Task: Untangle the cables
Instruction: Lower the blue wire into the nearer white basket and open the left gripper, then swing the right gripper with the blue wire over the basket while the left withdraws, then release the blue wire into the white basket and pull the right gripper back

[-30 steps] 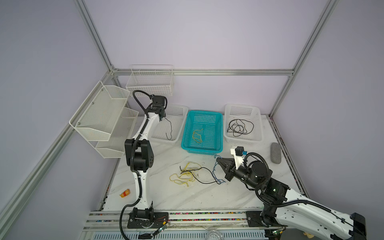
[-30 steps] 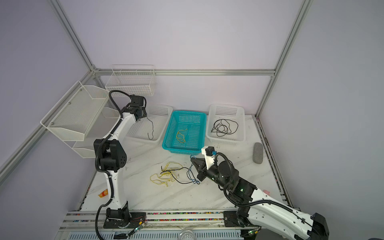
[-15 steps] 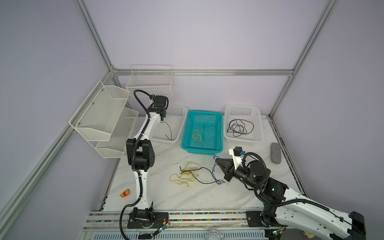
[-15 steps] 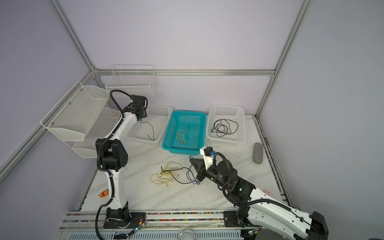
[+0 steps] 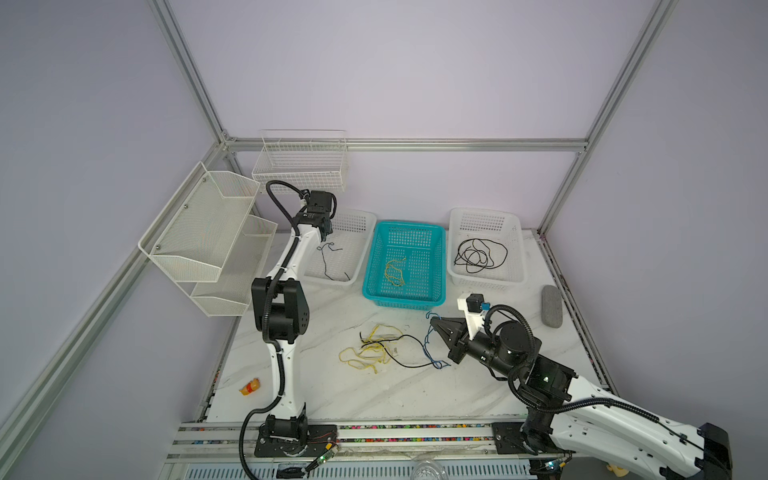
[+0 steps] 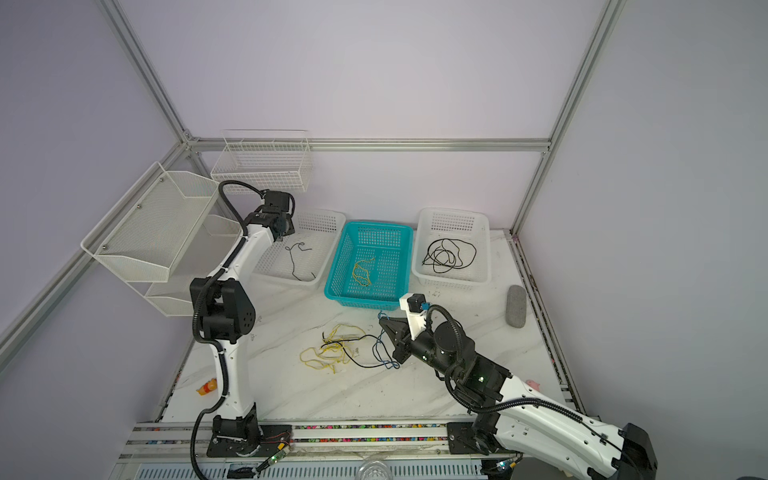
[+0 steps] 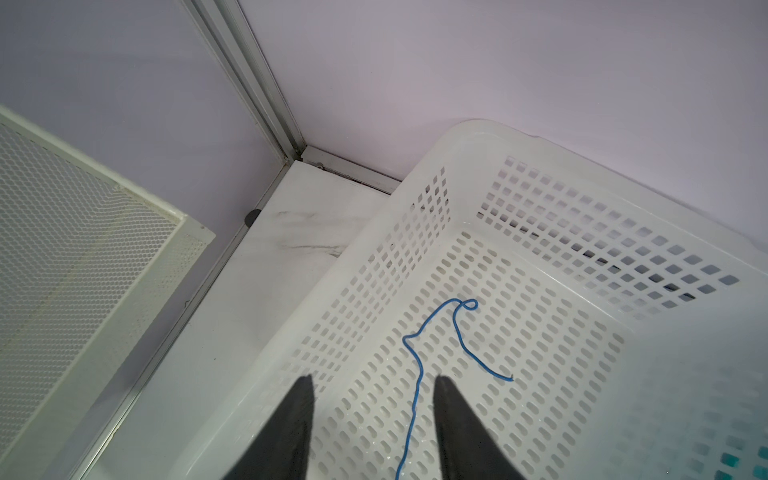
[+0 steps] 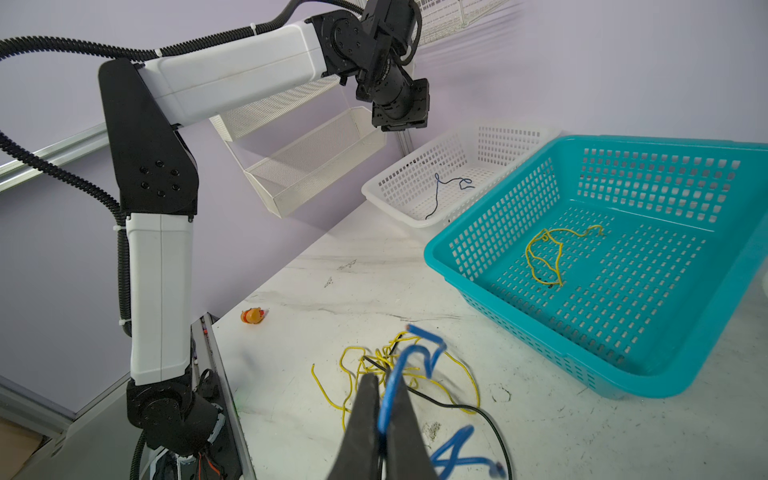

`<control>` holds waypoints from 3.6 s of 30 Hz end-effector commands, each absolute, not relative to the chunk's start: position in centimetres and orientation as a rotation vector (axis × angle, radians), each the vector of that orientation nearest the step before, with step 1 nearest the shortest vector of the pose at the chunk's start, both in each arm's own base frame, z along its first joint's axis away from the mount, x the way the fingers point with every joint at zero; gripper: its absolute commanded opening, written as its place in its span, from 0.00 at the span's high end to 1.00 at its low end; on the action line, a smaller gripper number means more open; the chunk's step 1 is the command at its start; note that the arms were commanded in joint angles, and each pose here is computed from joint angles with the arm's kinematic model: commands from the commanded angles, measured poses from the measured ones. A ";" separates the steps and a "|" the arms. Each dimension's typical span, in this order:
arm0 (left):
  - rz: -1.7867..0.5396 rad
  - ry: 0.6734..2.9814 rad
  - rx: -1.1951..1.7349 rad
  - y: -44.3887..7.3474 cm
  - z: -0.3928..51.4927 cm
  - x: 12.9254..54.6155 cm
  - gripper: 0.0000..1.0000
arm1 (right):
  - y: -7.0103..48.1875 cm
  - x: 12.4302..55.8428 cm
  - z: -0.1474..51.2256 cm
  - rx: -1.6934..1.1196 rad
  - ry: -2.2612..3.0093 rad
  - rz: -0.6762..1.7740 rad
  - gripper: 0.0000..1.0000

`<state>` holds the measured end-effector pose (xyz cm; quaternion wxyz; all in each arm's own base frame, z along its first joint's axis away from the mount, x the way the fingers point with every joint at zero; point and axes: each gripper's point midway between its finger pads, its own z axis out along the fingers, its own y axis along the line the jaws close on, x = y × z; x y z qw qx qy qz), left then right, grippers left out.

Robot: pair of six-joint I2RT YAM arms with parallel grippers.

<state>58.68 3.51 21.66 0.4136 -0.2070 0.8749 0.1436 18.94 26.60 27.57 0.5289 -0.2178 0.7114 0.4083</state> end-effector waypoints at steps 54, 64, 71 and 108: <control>-0.144 1.965 -0.449 1.2 23.9 24.4 0.00 | 50.7 41.9 29.4 -0.523 1.692 1.057 1.00; -0.140 1.966 -0.449 1.2 23.8 24.4 0.00 | 52.1 49.0 26.0 -0.465 1.680 0.973 1.00; -0.139 1.961 -0.450 1.3 23.9 24.4 0.01 | 53.4 51.4 24.3 -0.462 1.675 0.951 1.00; -0.177 1.971 -0.422 0.6 23.8 24.5 0.00 | 50.8 48.2 31.8 -0.514 1.598 0.943 0.54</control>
